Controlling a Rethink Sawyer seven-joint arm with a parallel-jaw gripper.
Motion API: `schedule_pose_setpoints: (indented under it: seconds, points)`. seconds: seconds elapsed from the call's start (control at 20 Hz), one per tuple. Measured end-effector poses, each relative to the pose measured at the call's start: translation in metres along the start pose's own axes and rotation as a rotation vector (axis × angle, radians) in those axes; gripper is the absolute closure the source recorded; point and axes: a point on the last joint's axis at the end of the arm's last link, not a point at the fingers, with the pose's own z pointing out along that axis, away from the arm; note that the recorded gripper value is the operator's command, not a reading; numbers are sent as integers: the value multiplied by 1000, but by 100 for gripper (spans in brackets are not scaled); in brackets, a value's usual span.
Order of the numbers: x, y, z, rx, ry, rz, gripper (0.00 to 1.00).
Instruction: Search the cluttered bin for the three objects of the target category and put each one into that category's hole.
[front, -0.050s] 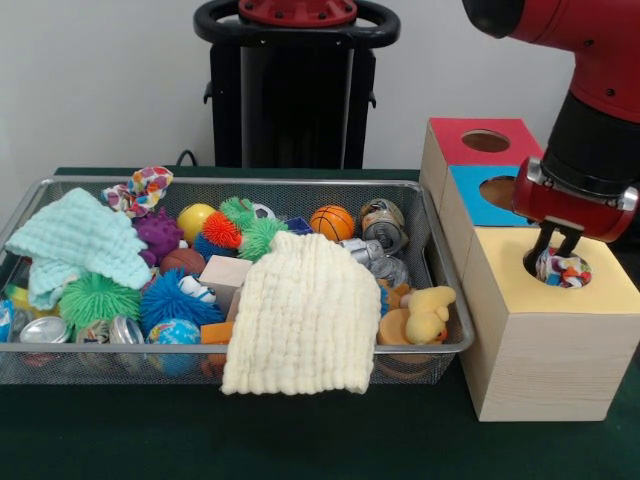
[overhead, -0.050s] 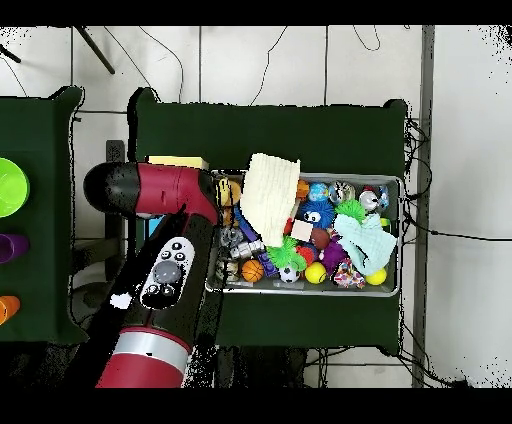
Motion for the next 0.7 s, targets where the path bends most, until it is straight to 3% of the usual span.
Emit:
schedule_pose_setpoints:
  seconds: [0.2,0.25,0.7]
  points:
    - [0,0,1,-1,-4,1,100]
    - [0,0,1,-2,-6,2,0]
    - [-2,3,1,-16,-21,10,0]
